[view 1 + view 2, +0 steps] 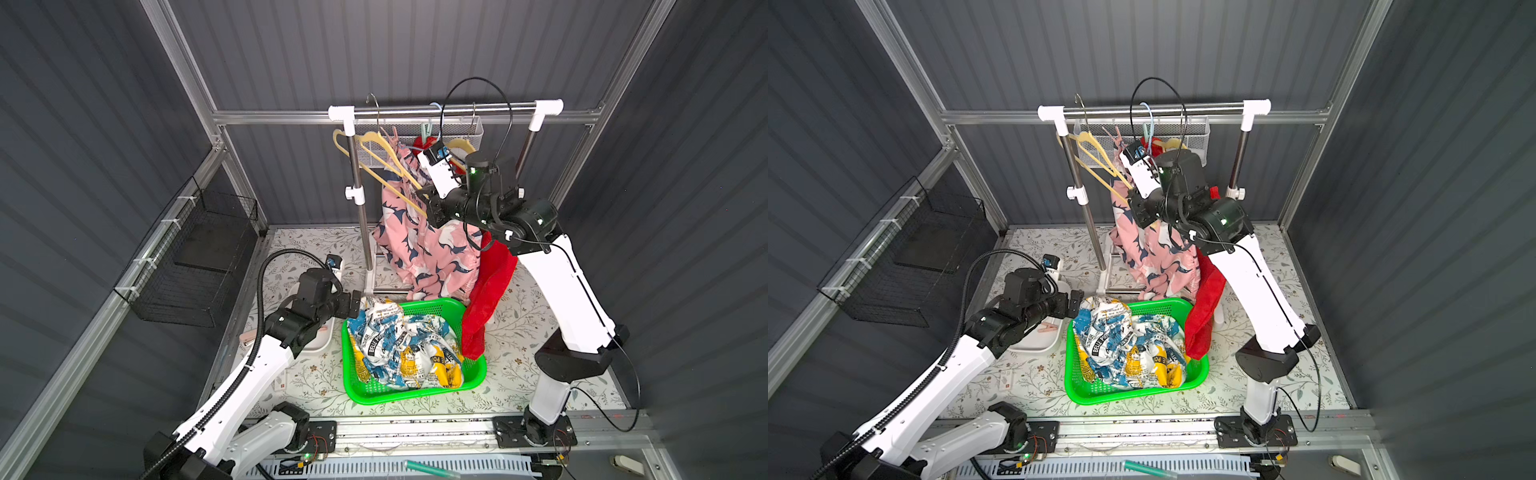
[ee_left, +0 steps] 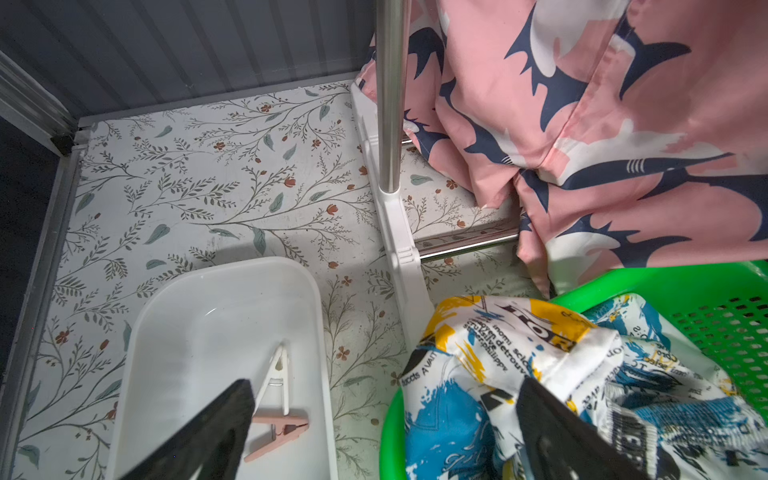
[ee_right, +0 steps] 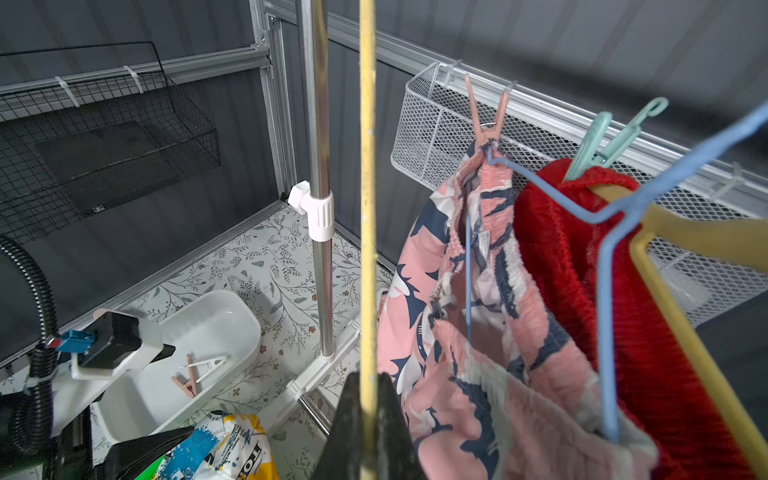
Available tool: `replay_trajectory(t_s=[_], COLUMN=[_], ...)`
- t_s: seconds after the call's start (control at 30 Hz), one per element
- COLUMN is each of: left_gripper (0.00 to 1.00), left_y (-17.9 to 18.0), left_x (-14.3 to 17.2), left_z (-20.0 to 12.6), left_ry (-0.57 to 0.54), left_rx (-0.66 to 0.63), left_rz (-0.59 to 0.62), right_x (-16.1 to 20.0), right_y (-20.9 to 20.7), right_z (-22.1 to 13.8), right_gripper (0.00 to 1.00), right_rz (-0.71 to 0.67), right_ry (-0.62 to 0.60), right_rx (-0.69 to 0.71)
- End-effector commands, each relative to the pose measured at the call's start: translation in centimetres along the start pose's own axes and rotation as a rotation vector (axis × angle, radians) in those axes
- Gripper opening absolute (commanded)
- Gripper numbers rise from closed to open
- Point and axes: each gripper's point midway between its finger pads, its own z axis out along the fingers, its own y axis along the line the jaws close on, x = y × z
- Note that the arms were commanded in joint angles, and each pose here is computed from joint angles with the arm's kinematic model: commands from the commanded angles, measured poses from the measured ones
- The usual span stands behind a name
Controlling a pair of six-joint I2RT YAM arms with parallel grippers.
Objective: Remove the clothespins securing shorts to the hanger
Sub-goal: Place the hanger on the clothesline.
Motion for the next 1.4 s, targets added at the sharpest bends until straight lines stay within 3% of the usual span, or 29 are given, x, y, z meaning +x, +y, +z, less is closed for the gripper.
replay_trajectory(t_s=[0.0, 0.33, 0.43, 0.6, 0.8, 1.13, 1.37], left_gripper=[1.00, 1.00, 1.00, 1.00, 1.00, 1.00, 1.00], left_y=[0.0, 0.1, 0.2, 0.2, 0.1, -0.3, -0.5], left_x=[0.5, 0.6, 0.7, 0.6, 0.7, 0.8, 0.8], left_z=[0.3, 0.4, 0.4, 0.4, 0.4, 0.5, 0.5], left_ry=[0.019, 0.026, 0.026, 0.028, 0.031, 0.037, 0.035], left_rx=[-0.010, -0.017, -0.019, -0.020, -0.020, -0.007, 0.001], left_rz=[0.026, 0.028, 0.028, 0.028, 0.028, 0.034, 0.038], right_x=[-1.4, -0.3, -0.2, -0.2, 0.9, 7.3, 10.5], right_y=[-0.1, 1.1, 1.2, 0.9, 0.2, -2.2, -3.0], right_z=[-0.2, 1.6, 1.5, -0.4, -4.5, -10.0, -10.9], right_gripper=[0.00, 0.03, 0.12, 0.37, 0.50, 0.58, 0.60], right_rz=[0.021, 0.037, 0.033, 0.022, 0.022, 0.076, 0.170], right_ry=[-0.054, -0.024, -0.022, -0.039, -0.088, -0.050, -0.058], right_rx=[-0.018, -0.082, -0.082, -0.063, -0.017, 0.124, 0.089])
